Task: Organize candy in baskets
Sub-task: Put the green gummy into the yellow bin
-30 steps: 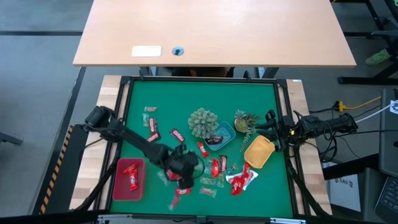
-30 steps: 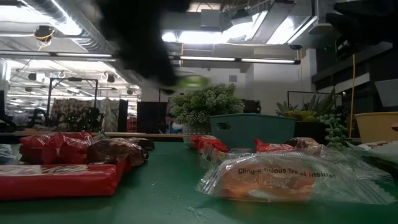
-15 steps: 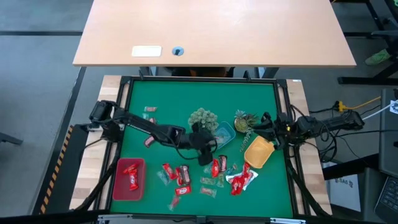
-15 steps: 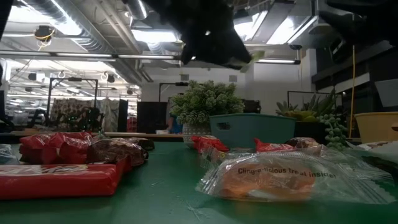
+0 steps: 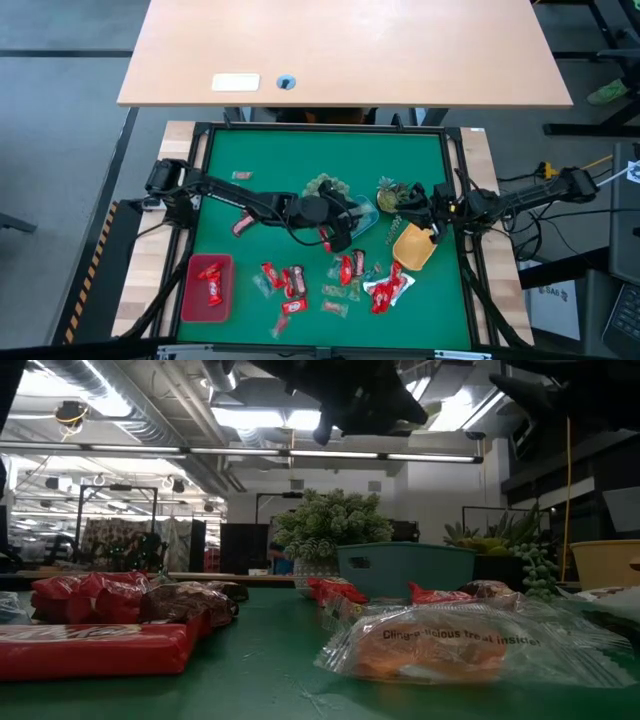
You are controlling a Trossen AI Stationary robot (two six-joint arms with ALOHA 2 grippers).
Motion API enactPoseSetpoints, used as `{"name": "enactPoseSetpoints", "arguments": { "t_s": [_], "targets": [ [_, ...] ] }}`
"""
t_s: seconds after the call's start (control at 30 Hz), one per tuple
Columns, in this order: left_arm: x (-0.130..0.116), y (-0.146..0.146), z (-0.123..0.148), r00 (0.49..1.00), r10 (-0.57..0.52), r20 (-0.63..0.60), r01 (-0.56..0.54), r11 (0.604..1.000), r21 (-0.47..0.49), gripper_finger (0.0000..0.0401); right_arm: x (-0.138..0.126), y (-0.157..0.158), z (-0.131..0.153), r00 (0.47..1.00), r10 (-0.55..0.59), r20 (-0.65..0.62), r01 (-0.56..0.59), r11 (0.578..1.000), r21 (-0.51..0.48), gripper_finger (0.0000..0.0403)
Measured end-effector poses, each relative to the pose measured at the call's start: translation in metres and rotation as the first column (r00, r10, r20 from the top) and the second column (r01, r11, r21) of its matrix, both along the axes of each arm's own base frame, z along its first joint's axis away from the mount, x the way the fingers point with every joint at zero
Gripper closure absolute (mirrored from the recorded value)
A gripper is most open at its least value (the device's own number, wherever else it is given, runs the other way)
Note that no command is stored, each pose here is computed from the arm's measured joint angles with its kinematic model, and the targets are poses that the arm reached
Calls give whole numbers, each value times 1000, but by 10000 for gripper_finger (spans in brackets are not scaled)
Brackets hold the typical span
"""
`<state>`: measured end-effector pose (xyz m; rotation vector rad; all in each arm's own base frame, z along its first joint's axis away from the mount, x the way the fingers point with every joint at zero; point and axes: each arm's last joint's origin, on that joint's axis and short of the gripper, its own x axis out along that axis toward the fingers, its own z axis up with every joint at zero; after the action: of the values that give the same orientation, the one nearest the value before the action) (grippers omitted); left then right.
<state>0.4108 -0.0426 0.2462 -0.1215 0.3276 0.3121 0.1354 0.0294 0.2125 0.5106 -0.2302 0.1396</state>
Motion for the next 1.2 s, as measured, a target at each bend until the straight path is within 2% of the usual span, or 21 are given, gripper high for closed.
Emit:
{"name": "enactPoseSetpoints", "arguments": {
  "t_s": [0.2, 0.47, 0.7, 0.9, 1.2],
  "targets": [
    [2, 0, 6, 998, 1, 69, -1, 1000, -10, 269, 7, 1, 1, 999, -24, 36, 24, 1000, 12, 308],
    [5, 0, 18, 982, 7, 191, -3, 1000, -25, 269, 22, 3, 8, 995, -101, 8, 101, 995, 0, 308],
    [5, 1, 18, 979, 44, 198, -41, 999, -20, 269, 41, 7, 23, 993, -116, 8, 116, 991, -60, 308],
    [5, 0, 19, 979, 44, 201, -40, 999, -22, 269, 54, 11, 27, 992, -119, -51, 114, 989, -91, 308],
    [5, -1, 19, 978, 42, 202, -39, 999, -22, 269, 58, 11, 23, 981, -157, -114, 145, 983, -110, 308]
  ]
}}
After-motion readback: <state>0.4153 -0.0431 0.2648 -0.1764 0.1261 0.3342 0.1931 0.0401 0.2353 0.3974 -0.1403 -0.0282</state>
